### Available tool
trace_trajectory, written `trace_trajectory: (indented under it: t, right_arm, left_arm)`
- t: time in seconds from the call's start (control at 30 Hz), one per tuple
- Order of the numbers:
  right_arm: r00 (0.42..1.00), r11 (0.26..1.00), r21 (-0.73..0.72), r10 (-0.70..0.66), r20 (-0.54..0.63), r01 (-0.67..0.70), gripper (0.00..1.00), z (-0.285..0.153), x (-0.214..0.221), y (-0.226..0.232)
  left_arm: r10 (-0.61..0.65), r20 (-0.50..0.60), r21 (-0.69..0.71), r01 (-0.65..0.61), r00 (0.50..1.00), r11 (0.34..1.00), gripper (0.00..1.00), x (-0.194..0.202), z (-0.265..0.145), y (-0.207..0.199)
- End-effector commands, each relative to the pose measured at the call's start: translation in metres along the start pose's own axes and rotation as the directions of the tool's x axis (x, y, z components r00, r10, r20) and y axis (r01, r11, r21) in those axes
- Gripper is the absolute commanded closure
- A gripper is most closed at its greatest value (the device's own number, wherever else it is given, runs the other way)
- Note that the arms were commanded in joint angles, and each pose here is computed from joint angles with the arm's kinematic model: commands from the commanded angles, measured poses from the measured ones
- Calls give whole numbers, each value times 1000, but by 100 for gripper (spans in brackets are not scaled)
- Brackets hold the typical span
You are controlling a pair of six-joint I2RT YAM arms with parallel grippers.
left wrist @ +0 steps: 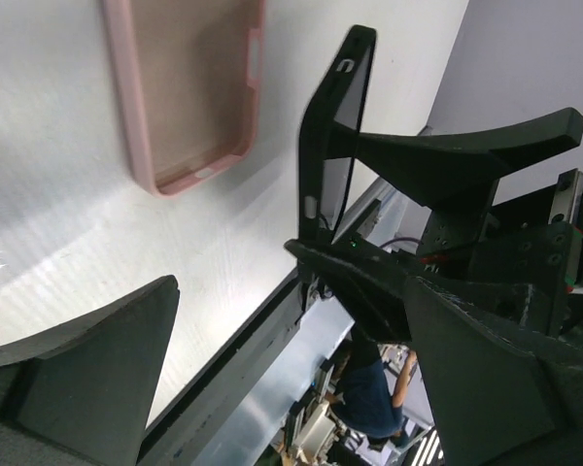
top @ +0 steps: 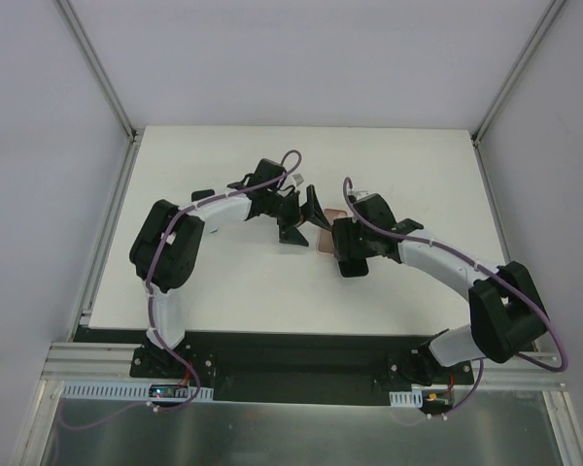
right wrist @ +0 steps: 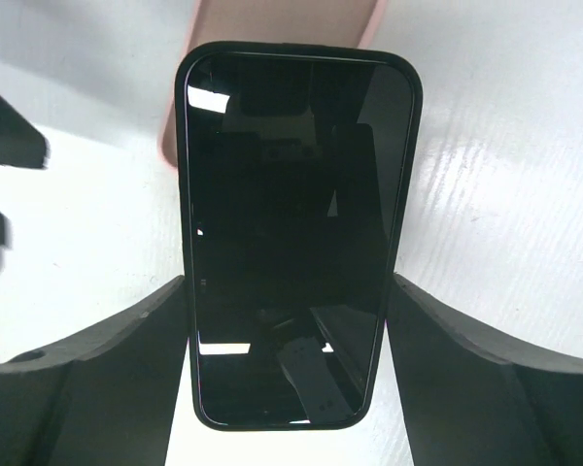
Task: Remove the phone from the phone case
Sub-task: Pick up the phone at the center of the board.
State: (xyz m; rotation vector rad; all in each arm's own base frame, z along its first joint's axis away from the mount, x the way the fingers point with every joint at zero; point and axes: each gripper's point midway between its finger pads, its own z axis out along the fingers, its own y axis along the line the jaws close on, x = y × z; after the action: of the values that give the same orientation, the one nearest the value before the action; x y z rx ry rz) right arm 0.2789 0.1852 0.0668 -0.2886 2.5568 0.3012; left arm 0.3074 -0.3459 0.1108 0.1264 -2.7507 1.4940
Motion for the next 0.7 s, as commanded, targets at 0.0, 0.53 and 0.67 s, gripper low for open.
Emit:
trace_trajectory:
  t: [0.0,0.53,0.67]
  right_arm:
    - [997,998,-61,7,72,-2,99,-18,-17,19]
    - [995,982,-190,7,102,12,99,-41,-20,49]
    - [995,978,-207,9,98,12,98,-43,-20,51]
  left_arm:
    - [56,-30,66,-54,998,996,1,5,10,-28]
    - [81,-42,51,-79,996,996,29,7,32,-26]
    - [108,-43,79,-104,993,991,40,6,34,-38]
